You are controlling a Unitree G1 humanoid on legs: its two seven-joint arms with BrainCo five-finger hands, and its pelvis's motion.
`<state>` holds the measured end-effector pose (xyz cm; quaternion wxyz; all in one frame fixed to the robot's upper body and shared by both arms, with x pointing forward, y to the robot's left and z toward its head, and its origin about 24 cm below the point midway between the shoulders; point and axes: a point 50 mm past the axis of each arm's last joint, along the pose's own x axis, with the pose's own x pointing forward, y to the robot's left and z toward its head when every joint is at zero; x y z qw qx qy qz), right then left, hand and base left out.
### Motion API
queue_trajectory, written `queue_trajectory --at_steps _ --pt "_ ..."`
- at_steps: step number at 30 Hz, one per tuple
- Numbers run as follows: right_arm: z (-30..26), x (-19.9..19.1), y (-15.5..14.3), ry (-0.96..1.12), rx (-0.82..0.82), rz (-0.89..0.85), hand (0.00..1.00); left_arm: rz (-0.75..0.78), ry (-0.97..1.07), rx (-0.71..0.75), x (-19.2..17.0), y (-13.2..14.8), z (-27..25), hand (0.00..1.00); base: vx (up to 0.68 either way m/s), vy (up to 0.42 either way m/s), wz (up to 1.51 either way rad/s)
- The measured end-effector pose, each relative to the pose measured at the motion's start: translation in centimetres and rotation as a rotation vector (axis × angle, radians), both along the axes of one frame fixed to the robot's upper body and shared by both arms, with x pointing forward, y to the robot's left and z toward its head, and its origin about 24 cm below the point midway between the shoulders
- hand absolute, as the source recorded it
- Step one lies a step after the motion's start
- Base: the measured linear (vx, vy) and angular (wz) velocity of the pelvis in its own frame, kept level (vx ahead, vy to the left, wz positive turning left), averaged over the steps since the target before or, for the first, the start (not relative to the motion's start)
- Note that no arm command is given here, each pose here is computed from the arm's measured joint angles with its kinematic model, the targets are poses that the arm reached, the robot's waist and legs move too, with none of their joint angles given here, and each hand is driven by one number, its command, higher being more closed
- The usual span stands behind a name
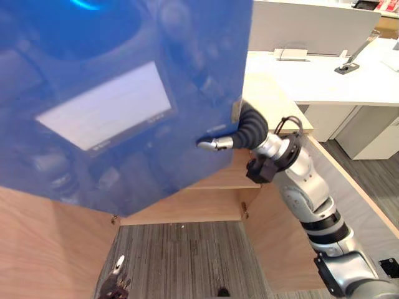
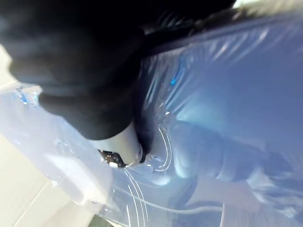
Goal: Walk over to the cabinet, pick up the folder, carry it to the office cabinet, place the folder inside the office cabinet, then close the office cabinet door
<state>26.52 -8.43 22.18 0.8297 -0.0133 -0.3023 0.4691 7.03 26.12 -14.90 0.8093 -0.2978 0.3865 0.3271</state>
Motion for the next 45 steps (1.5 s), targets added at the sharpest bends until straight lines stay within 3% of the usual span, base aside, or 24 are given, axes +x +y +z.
queue_trajectory --at_steps 2,5,8,10,13,18,22,32,39,45 --pt "-1.8 -0.2 -0.3 0.065 -0.021 -0.009 1.0 0.133 0.072 -0.007 -3.2 0.8 -0.4 0.0 0.0 0.0 0.0" --pt "-3.0 -0.6 -0.2 0.083 -0.074 -0.008 1.0 0.215 0.152 0.008 -5.8 1.1 -0.6 0.0 0.0 0.0 0.0" --pt "-3.8 -1.2 -0.3 0.096 -0.104 -0.004 1.0 0.171 0.244 0.002 -7.9 -0.3 -1.0 0.0 0.0 0.0 0.0" --pt "-4.2 -1.8 -0.4 0.091 -0.134 -0.001 1.0 0.119 0.292 -0.063 -9.8 -3.1 -1.5 0.0 0.01 0.035 0.01" --pt "-4.6 -2.3 -0.1 0.083 -0.188 0.028 1.0 0.119 0.275 -0.119 -10.5 -4.5 -1.7 0.0 0.0 0.014 0.04" --pt "-5.6 -2.7 1.0 0.057 -0.298 0.052 1.0 0.054 0.229 -0.126 -8.8 -4.7 -1.7 0.0 -0.02 0.022 0.04" --pt "-4.4 -2.2 1.3 -0.063 -0.42 0.037 1.0 -0.043 0.099 -0.084 -3.2 -4.6 -1.4 0.0 -0.17 0.041 -0.02" --pt "-4.2 -2.8 1.2 -0.238 -0.524 -0.067 1.0 -0.077 0.028 -0.033 -0.6 -4.7 -0.8 0.0 -0.11 0.001 -0.13" --pt "-3.4 -2.0 -0.3 -0.314 -0.549 -0.219 1.0 -0.104 -0.043 -0.001 2.2 -4.5 -0.1 0.0 -0.05 -0.003 0.08" --pt "-3.1 1.2 -3.8 -0.228 -0.507 -0.436 1.0 -0.139 -0.092 0.031 4.1 -4.5 0.6 0.0 -0.07 0.026 0.08"
